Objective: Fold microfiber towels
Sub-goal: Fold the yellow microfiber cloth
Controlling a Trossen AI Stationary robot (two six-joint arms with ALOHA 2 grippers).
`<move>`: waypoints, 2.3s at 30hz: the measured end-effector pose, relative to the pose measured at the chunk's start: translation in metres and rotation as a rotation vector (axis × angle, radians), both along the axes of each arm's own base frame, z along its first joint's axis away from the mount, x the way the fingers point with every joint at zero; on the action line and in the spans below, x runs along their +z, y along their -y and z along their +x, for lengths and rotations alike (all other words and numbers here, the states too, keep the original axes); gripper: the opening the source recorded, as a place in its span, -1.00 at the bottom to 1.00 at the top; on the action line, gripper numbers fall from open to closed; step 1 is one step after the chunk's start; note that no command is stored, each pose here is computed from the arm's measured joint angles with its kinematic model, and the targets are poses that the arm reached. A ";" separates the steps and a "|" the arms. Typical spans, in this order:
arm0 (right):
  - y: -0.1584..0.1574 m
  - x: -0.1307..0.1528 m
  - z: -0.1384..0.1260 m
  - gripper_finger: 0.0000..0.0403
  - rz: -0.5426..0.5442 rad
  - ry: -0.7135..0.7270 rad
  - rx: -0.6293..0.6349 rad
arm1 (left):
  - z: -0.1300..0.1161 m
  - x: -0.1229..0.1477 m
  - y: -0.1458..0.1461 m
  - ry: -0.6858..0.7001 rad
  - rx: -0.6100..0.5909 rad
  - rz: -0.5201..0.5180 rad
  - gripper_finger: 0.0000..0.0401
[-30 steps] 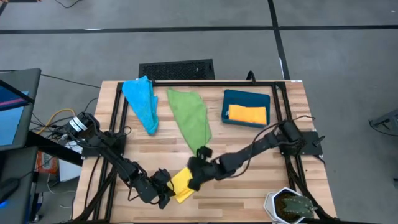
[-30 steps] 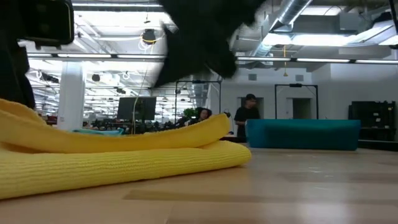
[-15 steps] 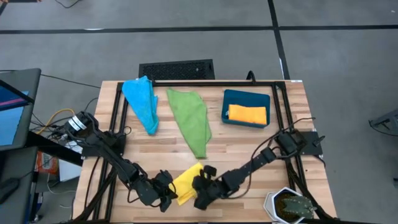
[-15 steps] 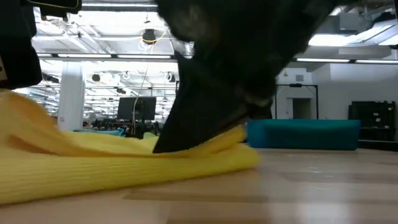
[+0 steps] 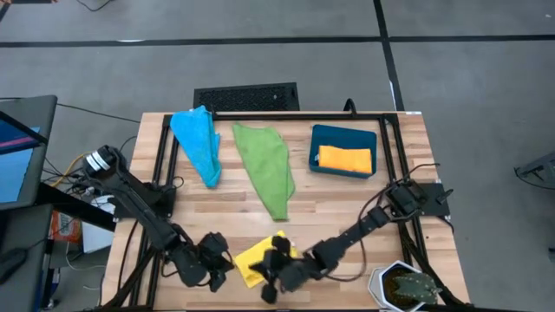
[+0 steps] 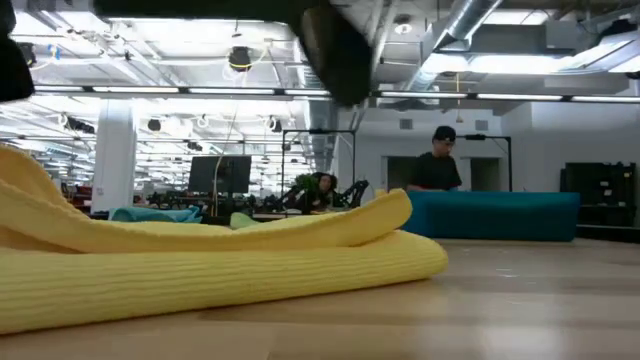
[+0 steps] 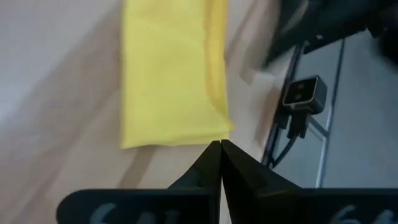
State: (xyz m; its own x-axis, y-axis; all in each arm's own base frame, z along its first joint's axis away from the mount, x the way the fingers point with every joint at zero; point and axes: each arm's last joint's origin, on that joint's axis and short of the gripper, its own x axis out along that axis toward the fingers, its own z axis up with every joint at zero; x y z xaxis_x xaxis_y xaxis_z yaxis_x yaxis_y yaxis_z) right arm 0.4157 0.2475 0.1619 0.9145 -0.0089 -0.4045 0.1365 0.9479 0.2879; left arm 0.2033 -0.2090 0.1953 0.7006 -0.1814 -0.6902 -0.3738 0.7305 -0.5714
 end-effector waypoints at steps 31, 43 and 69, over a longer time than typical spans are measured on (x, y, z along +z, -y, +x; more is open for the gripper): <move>-0.031 -0.061 0.030 -0.91 0.044 -0.122 0.041 | -0.038 0.008 -0.003 0.035 0.075 0.165 -0.99; -0.023 0.025 -0.020 -0.95 -0.310 -0.220 -0.178 | -0.002 -0.005 0.029 0.338 0.086 0.194 -0.99; -0.038 -0.083 -0.110 -0.93 -0.023 -0.302 -0.608 | 0.076 -0.103 0.091 0.201 -0.133 0.315 -1.00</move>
